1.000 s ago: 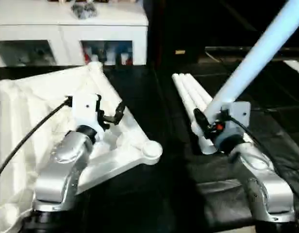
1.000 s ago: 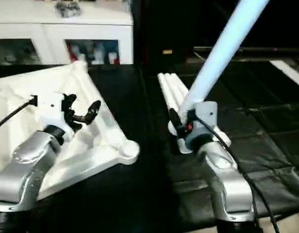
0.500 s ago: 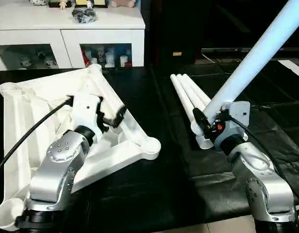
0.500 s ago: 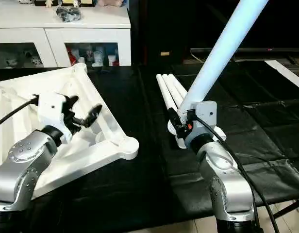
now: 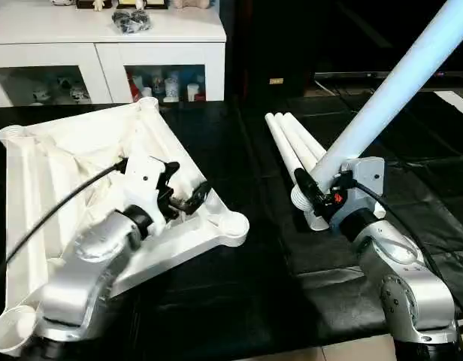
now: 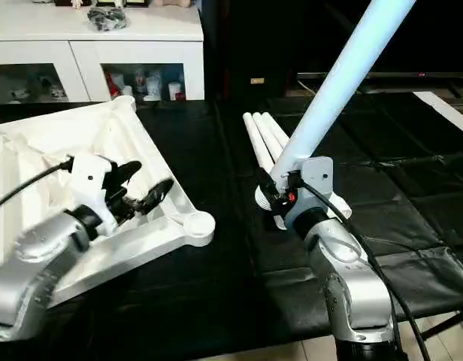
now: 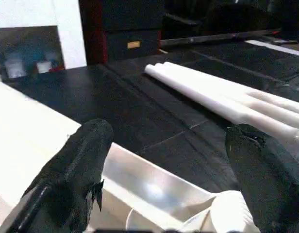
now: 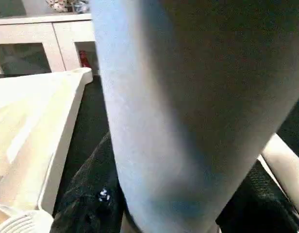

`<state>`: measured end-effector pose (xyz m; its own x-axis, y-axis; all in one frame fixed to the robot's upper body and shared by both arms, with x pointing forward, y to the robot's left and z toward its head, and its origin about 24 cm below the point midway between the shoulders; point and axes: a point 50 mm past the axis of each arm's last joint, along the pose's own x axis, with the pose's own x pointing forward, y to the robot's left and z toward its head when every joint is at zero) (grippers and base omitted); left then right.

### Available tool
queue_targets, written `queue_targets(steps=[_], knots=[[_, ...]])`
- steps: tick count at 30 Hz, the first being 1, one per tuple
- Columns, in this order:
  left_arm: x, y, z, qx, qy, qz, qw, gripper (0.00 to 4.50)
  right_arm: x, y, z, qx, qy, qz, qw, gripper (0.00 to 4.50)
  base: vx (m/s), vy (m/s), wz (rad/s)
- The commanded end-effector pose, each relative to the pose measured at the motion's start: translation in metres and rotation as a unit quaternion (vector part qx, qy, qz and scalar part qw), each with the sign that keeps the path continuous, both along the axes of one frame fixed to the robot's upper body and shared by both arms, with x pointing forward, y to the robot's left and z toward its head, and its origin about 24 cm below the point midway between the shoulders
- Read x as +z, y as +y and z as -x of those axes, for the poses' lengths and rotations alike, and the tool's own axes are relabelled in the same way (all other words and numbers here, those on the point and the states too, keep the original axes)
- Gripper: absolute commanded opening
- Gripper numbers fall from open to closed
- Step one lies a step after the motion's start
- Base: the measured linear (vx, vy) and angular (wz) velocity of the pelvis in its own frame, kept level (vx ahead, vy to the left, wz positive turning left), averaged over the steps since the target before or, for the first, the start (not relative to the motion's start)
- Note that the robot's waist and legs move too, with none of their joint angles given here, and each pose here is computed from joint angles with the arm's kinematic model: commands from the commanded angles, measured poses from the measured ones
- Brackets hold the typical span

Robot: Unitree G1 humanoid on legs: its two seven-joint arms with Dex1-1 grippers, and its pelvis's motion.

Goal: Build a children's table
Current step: Move to table

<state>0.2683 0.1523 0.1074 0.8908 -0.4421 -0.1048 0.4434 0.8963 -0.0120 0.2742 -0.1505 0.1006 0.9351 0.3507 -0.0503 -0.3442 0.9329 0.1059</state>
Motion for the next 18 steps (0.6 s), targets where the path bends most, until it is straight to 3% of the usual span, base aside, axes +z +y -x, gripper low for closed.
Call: queue_targets(steps=[1,7,11,13,18], knots=[[0.0041,0.0016,0.0006,0.002,-0.008,0.000,1.000,4.18,0.0041,0.0001,-0.0021,0.005,-0.011,-0.005,1.000,1.94,0.000,0.000,0.00],[0.0059,0.0018,0.0009,0.001,-0.007,0.005,1.000,4.18,0.0039,-0.0007,-0.0029,0.006,-0.011,-0.006,1.000,1.94,-0.004,0.027,0.01],[0.0062,0.0006,0.0009,0.005,-0.008,0.007,1.000,4.18,0.0046,-0.0013,-0.0040,-0.005,-0.014,-0.005,1.000,1.94,-0.017,0.159,0.10],[0.0089,0.0010,-0.0020,0.028,-0.024,-0.008,0.999,4.18,0.0044,-0.0044,-0.0073,-0.025,-0.008,0.016,1.000,1.94,-0.016,0.205,0.16],[0.0118,-0.0004,-0.0052,0.044,-0.030,-0.014,0.998,4.18,0.0036,-0.0022,-0.0064,-0.009,-0.005,0.014,1.000,1.94,-0.064,0.125,0.60]])
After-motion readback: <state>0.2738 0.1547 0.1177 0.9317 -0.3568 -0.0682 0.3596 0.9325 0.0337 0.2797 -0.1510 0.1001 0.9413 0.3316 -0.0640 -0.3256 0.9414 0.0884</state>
